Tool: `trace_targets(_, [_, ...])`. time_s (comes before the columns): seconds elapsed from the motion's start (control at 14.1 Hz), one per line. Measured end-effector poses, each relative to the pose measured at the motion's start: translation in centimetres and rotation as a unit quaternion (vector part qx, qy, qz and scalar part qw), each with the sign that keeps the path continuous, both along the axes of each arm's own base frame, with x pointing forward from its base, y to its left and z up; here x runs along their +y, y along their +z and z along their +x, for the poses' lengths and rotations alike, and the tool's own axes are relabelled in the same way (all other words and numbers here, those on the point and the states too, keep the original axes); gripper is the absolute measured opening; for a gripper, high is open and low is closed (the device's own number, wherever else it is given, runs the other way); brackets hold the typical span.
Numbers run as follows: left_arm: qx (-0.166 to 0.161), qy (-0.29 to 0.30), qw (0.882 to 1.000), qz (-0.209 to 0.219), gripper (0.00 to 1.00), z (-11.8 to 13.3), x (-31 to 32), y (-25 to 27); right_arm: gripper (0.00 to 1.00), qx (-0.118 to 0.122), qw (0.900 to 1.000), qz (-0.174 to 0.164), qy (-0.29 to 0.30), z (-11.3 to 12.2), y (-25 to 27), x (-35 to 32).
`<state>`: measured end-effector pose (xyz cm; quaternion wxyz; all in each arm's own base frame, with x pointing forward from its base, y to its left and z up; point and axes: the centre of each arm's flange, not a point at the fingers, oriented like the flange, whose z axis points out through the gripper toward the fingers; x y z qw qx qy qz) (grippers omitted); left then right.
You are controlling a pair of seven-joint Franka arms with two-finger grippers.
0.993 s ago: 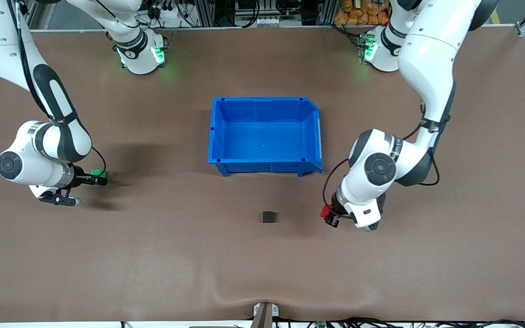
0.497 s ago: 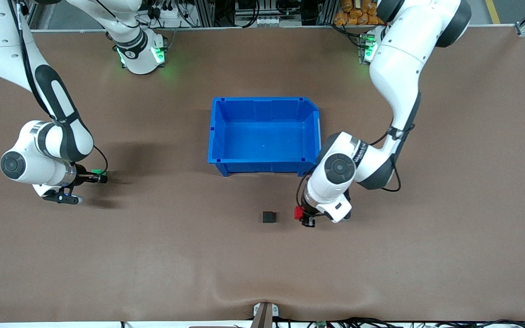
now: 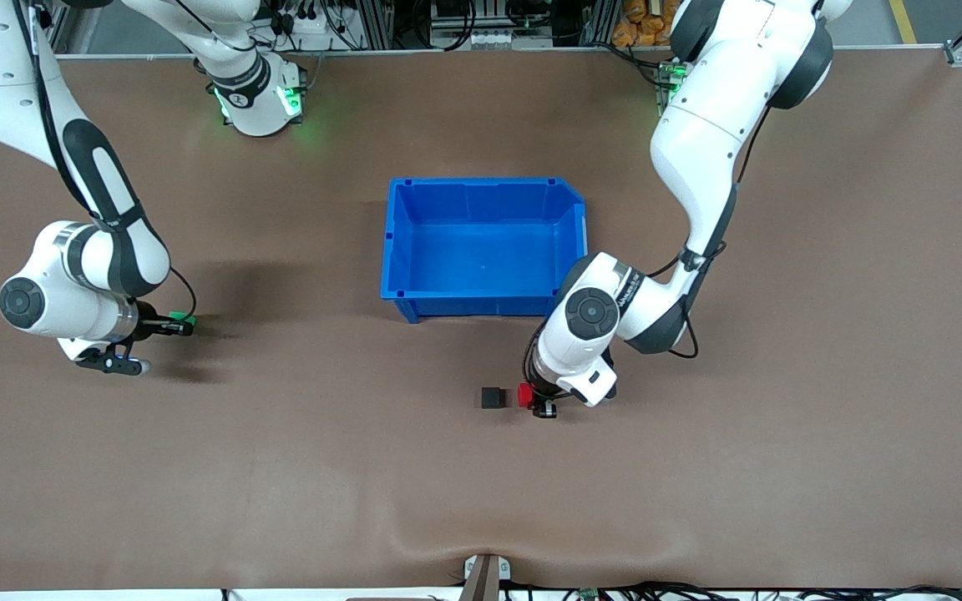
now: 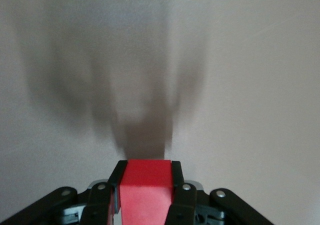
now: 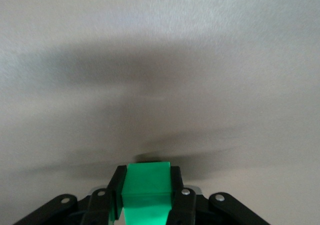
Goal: Attach green and red cubes to black cube
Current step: 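Carry the red cube with the left gripper beside the black cube, then release the red cube against the black cube and lift the left gripper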
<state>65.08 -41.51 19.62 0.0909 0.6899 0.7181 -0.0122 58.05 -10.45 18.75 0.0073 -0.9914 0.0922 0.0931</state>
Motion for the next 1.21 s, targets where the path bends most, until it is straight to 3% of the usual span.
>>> trace_targets(0.35, [0.003, -0.009, 1.0, 0.0, 0.4, -1.0, -1.4, -1.6, 0.4, 0.002, 0.999, -0.009, -0.046, 2.2, 2.2, 2.2])
trace_targets(0.78, [-0.016, -0.007, 1.0, -0.015, 0.4, -1.0, -1.9, -1.7, 0.4, 0.035, 0.99, -0.031, -0.134, 4.1, 5.1, 6.5])
trace_targets(1.21, [-0.028, -0.008, 0.999, -0.025, 0.4, -1.1, -2.4, -1.9, 0.4, 0.02, 0.975, -0.024, -0.22, 5.8, 7.4, 14.2])
